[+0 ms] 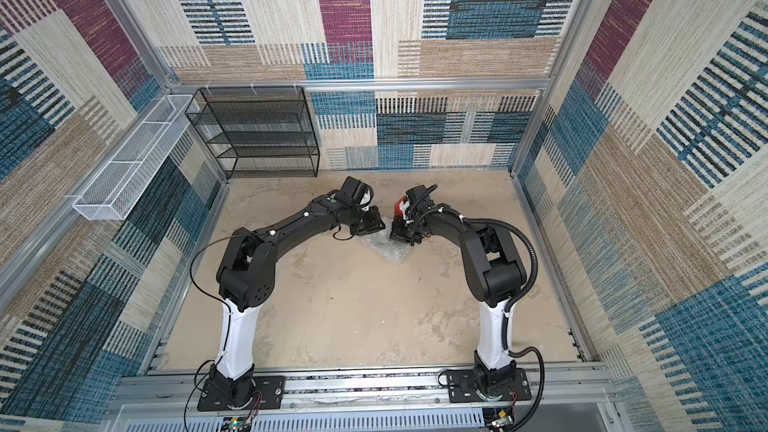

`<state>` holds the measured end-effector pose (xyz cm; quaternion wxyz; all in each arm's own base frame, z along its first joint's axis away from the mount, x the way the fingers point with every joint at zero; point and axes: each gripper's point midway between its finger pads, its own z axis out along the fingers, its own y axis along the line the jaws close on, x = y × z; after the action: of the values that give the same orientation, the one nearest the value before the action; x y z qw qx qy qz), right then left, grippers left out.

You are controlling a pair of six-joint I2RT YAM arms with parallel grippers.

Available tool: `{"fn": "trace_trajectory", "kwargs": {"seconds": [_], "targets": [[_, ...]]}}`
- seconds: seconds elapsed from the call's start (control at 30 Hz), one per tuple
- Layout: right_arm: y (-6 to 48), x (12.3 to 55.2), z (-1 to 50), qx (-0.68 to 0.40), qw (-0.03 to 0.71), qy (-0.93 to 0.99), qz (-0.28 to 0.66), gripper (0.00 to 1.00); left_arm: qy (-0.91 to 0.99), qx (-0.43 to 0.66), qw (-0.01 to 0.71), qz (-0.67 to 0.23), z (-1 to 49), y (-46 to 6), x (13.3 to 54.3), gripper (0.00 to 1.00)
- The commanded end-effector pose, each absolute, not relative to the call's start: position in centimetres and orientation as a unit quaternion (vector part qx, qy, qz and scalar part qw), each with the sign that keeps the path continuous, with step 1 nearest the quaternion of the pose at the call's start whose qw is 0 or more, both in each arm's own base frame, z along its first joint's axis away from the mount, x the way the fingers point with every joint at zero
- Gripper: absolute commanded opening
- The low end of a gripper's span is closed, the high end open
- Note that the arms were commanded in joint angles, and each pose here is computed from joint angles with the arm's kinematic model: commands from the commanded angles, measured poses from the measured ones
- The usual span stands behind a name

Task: Wrap bowls in bubble wrap
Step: Stick the tape on the bubble wrap.

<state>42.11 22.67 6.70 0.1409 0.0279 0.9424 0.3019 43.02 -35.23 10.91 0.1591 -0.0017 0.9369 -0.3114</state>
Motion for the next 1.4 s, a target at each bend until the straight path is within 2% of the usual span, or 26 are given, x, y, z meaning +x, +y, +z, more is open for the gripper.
{"fn": "trace_trajectory", "kwargs": {"seconds": [0.0,0.43,0.73,0.87,1.37], "targets": [[22.9,43.2,8.5,0.017,0.170,0.936,0.307,0.09,0.928,0.011,0.183,-0.325,12.6,-35.5,43.5,0.23],[23.3,42.8,10.1,0.012,0.178,0.932,0.315,0.11,0.928,0.009,0.182,-0.326,12.6,-35.2,43.4,0.19],[23.3,42.8,9.0,0.013,0.169,0.936,0.309,0.10,0.920,0.027,0.177,-0.348,13.2,-37.0,42.1,0.17],[23.2,42.9,8.9,0.013,0.170,0.937,0.304,0.10,0.924,0.027,0.159,-0.346,11.9,-37.4,41.4,0.11],[23.1,42.9,8.1,0.014,0.164,0.940,0.299,0.10,0.941,0.004,0.143,-0.308,7.5,-37.0,42.1,0.05]]}}
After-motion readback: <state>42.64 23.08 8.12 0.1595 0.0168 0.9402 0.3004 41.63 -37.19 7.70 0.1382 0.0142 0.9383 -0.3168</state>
